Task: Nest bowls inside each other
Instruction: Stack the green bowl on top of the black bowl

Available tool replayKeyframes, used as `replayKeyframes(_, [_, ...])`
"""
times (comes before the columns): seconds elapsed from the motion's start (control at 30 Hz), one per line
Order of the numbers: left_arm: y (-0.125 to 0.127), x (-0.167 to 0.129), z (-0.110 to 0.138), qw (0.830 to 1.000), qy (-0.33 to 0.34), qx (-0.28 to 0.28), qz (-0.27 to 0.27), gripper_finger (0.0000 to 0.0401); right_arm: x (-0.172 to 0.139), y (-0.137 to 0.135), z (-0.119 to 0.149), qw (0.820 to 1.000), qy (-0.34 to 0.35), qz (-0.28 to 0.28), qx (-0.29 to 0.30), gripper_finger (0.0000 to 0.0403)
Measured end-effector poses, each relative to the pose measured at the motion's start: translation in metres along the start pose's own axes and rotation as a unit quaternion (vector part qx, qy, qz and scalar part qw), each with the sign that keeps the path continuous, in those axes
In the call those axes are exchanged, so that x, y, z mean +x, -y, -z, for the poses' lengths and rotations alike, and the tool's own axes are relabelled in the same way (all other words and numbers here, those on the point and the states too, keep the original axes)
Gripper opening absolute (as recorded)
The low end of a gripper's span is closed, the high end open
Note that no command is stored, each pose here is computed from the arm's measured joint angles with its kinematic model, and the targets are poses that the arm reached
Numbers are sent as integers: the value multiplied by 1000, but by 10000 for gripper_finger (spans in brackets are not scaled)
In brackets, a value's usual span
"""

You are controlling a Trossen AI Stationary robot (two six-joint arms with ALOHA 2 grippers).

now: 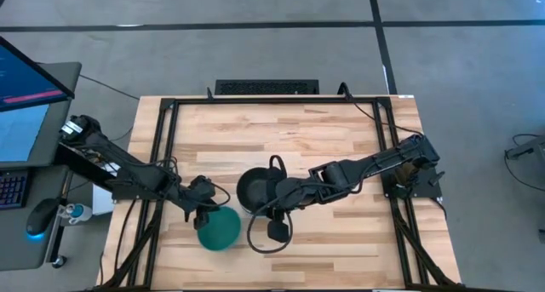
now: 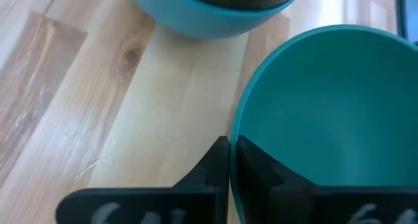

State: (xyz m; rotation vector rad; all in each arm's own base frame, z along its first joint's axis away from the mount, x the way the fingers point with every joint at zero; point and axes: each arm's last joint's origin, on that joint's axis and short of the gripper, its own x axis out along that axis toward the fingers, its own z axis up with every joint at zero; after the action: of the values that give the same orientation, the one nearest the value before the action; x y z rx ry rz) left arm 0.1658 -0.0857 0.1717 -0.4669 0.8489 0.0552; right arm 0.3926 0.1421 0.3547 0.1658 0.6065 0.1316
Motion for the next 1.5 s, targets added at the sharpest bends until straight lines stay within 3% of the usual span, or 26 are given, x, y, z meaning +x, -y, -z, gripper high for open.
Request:
replayKeyframes(0.23, [21,-18,-22,1000,-4,15,14,2,-1,-3,3,1000,-12,0,-5,70])
replayKeyframes(0.4, [45,-52,-45,998,29,38,32,1,-1,-6,6,1000,-18,2,-10,70])
replayKeyframes(0.5, [51,-76,-61,997,54,48,4,1,-1,-4,10,999,-41,13,-14,70])
replayKeyframes(0.67, [56,-114,-86,990,103,74,-62,0,-2,-1,11,996,-26,88,-12,70])
replayKeyframes(0.77, [54,-125,-103,986,120,69,-99,0,-4,-4,9,996,-14,84,-10,70])
replayKeyframes(0.9, [47,-119,-118,984,97,93,-117,0,-6,-10,15,996,-31,83,-16,70])
replayKeyframes(1.1, [31,-95,-140,986,57,106,-119,0,-9,-10,24,990,-61,126,-5,70])
replayKeyframes(1.33, [19,-88,-171,987,111,107,-49,0,-11,-15,30,989,-76,129,9,70])
replayKeyframes(1.5, [9,-89,-176,988,106,103,-47,0,-19,-19,29,990,-72,119,-19,70])
